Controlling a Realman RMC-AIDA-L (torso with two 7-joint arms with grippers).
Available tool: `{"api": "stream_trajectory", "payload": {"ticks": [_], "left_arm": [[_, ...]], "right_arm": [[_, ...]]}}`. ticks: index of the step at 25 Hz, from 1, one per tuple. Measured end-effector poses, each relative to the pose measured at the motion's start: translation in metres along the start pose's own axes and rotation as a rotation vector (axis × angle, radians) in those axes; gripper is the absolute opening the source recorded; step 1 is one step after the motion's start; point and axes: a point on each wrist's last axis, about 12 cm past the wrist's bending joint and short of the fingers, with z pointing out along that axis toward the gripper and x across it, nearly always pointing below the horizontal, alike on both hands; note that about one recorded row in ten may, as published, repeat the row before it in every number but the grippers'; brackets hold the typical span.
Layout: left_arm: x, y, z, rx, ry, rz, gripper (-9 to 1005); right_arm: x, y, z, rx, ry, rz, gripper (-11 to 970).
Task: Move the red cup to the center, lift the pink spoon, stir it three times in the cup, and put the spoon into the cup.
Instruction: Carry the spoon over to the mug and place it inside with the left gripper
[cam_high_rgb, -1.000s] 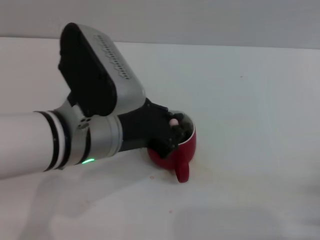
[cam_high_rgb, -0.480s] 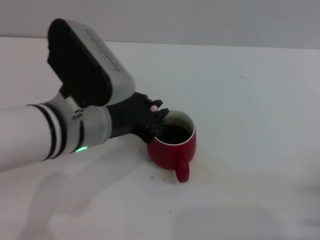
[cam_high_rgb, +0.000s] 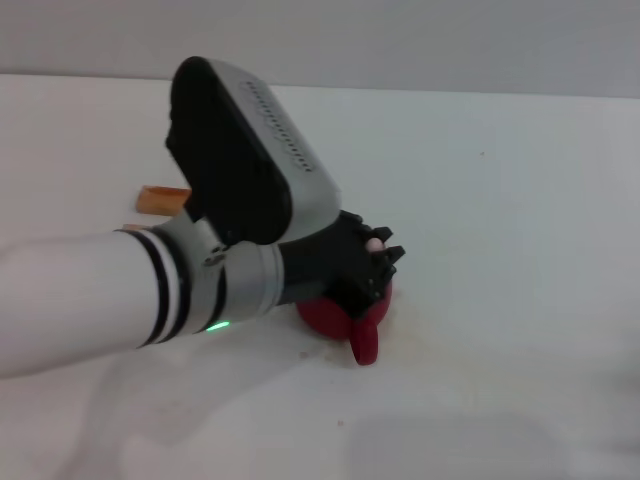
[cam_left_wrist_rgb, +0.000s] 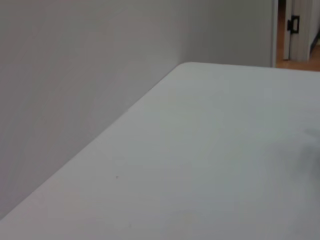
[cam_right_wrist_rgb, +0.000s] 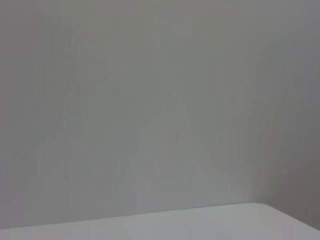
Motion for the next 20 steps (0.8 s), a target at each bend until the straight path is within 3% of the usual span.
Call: {"api": "stream_trajectory", "payload": {"ticks": [10,16,20], "left_arm": [[0.02,0.018,-0.012,-0.104,0.038,-0.042,144],[0.01,0.023,0.0,-0.108,0.003,-0.02,144],[0.001,0.015,0.01,-0.064,-0.02,-0.006,144]], "right_arm": [[0.0,0.002,0.002,-0.015,0.001,-0.001,0],[0.0,0.001,0.002,-0.014,-0.002,-0.003,0],[0.0,0.001,0.001,-0.014,-0.001,-0.003,0]]}}
